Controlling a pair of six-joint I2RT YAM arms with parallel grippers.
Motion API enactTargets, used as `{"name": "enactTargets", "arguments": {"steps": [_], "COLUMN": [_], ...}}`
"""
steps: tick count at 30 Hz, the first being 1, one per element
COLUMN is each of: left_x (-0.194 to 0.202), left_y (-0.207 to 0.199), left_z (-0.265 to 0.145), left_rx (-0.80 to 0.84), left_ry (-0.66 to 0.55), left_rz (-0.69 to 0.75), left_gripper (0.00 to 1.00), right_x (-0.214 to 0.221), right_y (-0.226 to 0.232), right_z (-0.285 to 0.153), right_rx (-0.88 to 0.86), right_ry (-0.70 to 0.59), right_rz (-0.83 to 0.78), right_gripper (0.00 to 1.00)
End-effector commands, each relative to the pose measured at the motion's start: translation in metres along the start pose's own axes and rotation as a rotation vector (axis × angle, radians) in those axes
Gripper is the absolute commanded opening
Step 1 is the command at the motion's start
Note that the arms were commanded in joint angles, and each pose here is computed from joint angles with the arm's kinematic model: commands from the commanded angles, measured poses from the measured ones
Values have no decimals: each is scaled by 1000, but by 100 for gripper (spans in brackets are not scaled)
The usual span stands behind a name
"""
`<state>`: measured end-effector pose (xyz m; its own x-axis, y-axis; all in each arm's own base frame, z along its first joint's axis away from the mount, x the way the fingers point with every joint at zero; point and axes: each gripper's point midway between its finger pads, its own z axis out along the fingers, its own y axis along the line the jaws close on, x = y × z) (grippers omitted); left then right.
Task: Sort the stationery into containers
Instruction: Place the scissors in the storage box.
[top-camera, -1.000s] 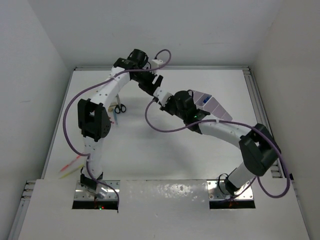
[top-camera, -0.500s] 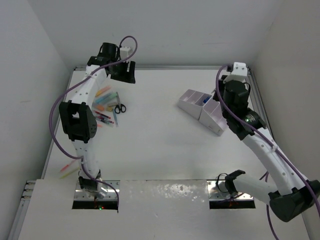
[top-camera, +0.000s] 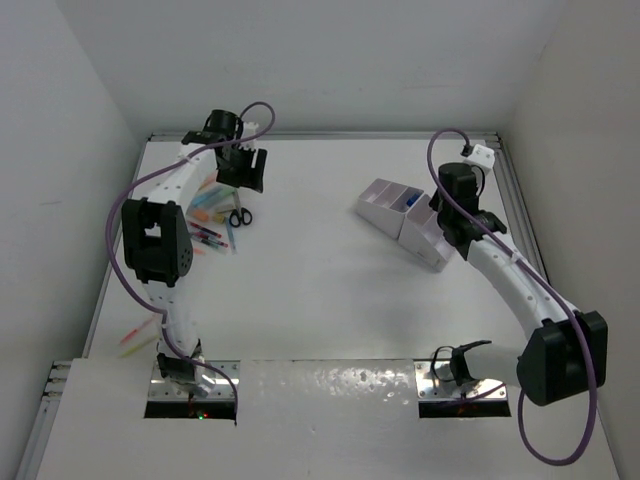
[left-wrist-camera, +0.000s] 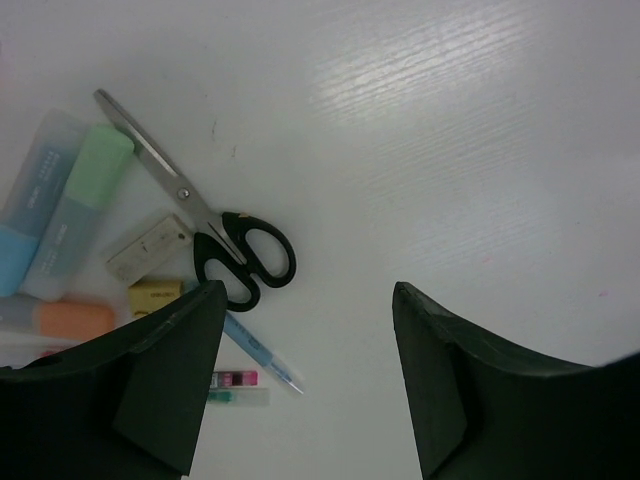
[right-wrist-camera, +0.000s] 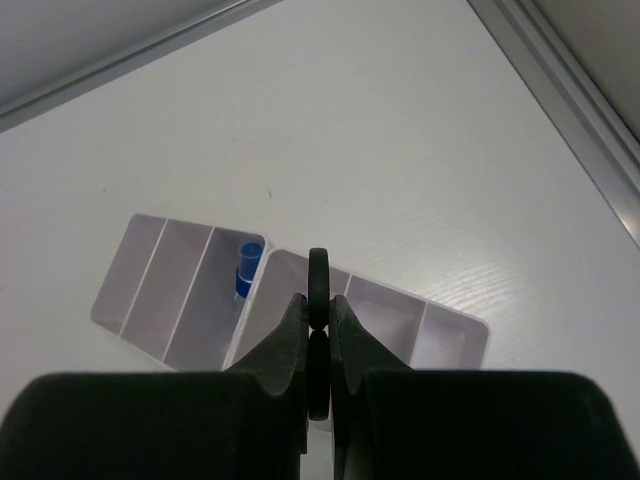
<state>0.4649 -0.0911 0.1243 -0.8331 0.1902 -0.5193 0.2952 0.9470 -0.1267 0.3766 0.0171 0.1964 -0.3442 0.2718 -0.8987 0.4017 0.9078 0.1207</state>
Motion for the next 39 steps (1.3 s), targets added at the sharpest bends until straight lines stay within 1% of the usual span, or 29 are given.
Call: {"name": "enactTargets", "arguments": {"steps": [1,5,10,14,16,17,18,21,22,25,27,28,30,31,36,38,39], "left_x": [-22,-10,0,9,17,21,23,33,35,44,49,49,47,43,29,18,11], "left_y": [11,17,25,31,36,38,38,42,42,41,39,36,33,34,34,42,46], "left_z": [-23,-12,1,12,19,24,26,33,34,39,43,46,48,49,48,48,46], "left_rx": [-46,-63,-82,-109,-129,-135,-140,-182,-190,-213,-217,-207,-186,-178,-235,-290,-309], "left_ry": [-98,-62,-38,-7,22,36,43,77,85,119,145,154,157,160,178,156,142], "left_rz": [9,2,-10,-21,-31,-33,-31,-5,5,57,100,152,227,312,619,647,649], "left_gripper": [65,65,64,59,56,55,55,52,51,47,42,39,36,35,34,34,32], "right_x": [-13,-1,20,25,26,25,25,24,21,16,10,6,3,1,6,6,7], "right_y": [17,16,28,28,28,29,30,31,30,29,29,31,33,34,38,38,38], "right_z": [8,22,37,45,47,47,47,45,43,38,31,27,22,18,7,3,2], "right_rx": [-64,-44,-95,-84,-80,-90,-95,-104,-106,-117,-135,-155,-172,-183,-234,-248,-253], "right_ry": [-43,-36,-14,0,1,7,11,21,13,0,-15,-23,-31,-35,-25,-29,-29], "right_rz": [100,100,99,94,93,88,86,63,57,44,27,1,-28,-35,-66,-64,-63], "right_gripper": [0,0,0,0,6,10,28,44,46,50,52,52,53,53,53,53,53]}}
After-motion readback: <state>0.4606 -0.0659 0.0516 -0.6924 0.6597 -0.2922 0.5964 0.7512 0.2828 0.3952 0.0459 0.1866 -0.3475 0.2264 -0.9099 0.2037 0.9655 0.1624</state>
